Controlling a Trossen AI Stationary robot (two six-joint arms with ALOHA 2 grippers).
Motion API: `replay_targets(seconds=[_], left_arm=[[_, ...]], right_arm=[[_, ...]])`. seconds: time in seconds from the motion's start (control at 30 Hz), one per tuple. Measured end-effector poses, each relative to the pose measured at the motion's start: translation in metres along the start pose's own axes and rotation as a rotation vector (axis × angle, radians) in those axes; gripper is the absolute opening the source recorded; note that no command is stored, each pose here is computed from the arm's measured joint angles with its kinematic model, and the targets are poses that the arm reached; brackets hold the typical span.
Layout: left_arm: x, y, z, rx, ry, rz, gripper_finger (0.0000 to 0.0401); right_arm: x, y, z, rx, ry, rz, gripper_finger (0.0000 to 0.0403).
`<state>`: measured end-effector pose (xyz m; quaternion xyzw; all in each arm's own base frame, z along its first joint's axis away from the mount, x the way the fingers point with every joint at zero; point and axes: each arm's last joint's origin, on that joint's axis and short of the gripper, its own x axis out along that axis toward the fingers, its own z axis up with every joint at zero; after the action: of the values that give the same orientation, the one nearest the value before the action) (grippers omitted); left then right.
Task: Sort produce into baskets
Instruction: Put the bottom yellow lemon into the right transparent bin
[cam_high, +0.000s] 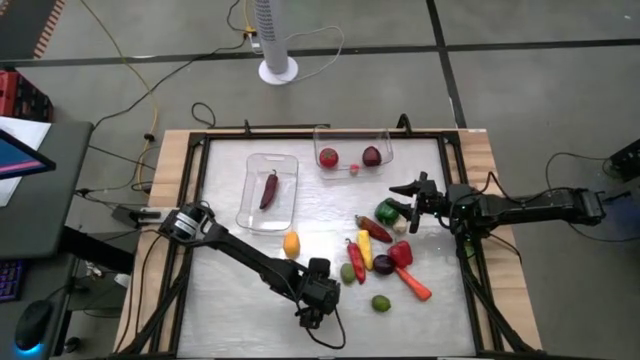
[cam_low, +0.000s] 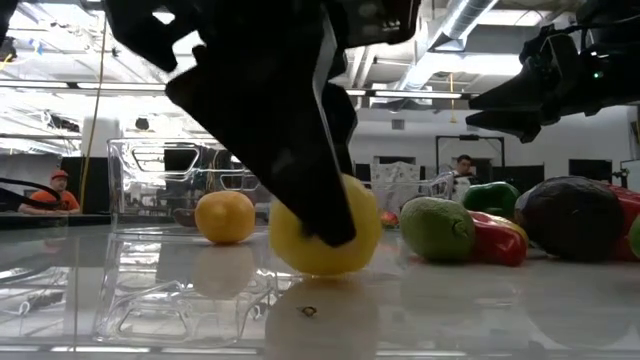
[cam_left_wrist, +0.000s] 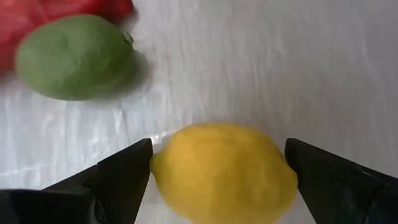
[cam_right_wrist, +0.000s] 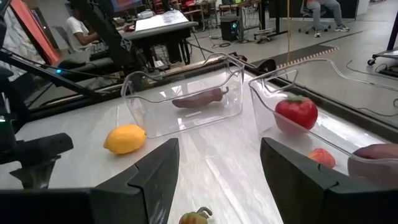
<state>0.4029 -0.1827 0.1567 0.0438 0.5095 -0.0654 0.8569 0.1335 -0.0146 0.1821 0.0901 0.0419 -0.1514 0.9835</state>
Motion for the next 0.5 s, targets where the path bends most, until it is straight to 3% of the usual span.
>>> replay_targets(seconds=[0.33,0.5], left_arm=[[0.0,0.003,-0.002,0.013,0.022,0.045,0.0319],[-0.012,0.022,-0.002,0.041,0.043,0.207,0.0313]], right_arm=[[0.0,0.0,0.0,0.0,-0.002,0.0,0.0254],[0.0,0.0,0.001,0.001,-0.007,0.001,0.0254]])
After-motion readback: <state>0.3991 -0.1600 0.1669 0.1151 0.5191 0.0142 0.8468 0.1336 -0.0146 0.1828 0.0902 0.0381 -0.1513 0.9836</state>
